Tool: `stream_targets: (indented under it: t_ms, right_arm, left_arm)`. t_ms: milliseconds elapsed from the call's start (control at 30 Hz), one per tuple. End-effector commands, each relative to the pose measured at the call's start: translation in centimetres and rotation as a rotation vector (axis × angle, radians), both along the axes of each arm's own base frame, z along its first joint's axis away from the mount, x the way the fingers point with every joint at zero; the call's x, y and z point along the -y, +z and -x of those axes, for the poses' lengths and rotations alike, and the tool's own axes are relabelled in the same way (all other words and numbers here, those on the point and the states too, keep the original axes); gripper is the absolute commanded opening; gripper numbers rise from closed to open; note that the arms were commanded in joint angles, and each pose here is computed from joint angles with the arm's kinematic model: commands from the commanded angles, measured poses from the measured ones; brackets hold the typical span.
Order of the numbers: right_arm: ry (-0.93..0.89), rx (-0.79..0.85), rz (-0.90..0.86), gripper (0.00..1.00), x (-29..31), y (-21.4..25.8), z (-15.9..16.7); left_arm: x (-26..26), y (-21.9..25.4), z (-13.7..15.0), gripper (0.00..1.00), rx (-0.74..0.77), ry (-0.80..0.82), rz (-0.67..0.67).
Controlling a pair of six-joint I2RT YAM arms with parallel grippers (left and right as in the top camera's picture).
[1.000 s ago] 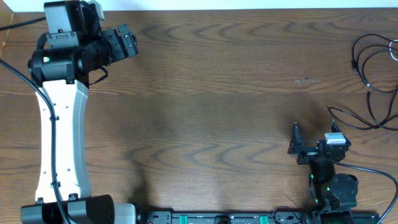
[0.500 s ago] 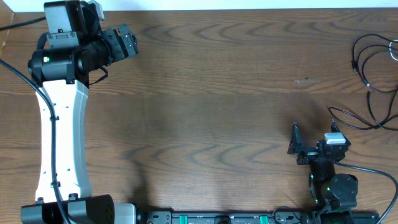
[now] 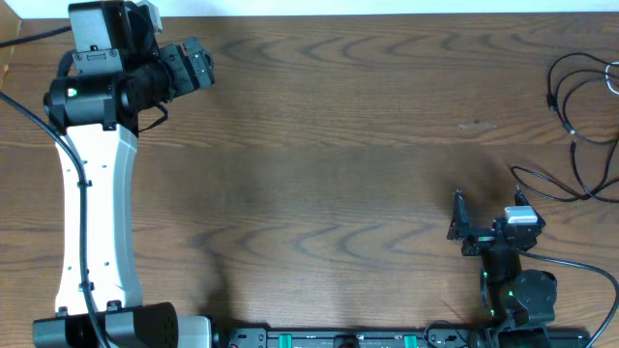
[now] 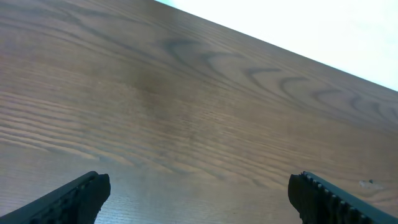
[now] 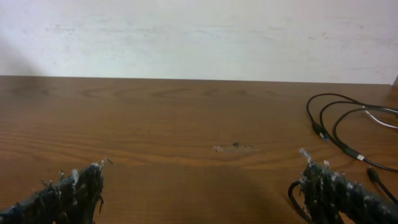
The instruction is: Untangle cables
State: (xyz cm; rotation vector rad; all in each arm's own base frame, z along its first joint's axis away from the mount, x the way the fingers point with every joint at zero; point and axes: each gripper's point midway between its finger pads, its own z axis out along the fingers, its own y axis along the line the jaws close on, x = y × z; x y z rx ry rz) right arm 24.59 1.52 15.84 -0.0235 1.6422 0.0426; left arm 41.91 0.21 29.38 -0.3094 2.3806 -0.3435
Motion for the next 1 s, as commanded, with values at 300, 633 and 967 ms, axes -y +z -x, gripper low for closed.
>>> stream_targets:
  t_ms: [300,633,967]
  right_arm:
    - [0.006,-0.001,-0.011,0.99,-0.1,-0.1,0.0]
    - [0.006,-0.001,-0.011,0.99,-0.1,-0.1,0.0]
    - [0.006,-0.001,-0.011,0.99,-0.1,-0.1,0.0]
  left_arm:
    - [-1.8,2.6,2.5,0.96,0.096,0.055,-0.125]
    - [-1.2,0.7,9.1,0.96,0.514,0.033,-0.224]
    - [-0.6,-5.8,15.0,0.96,0.772,0.045,-0.270]
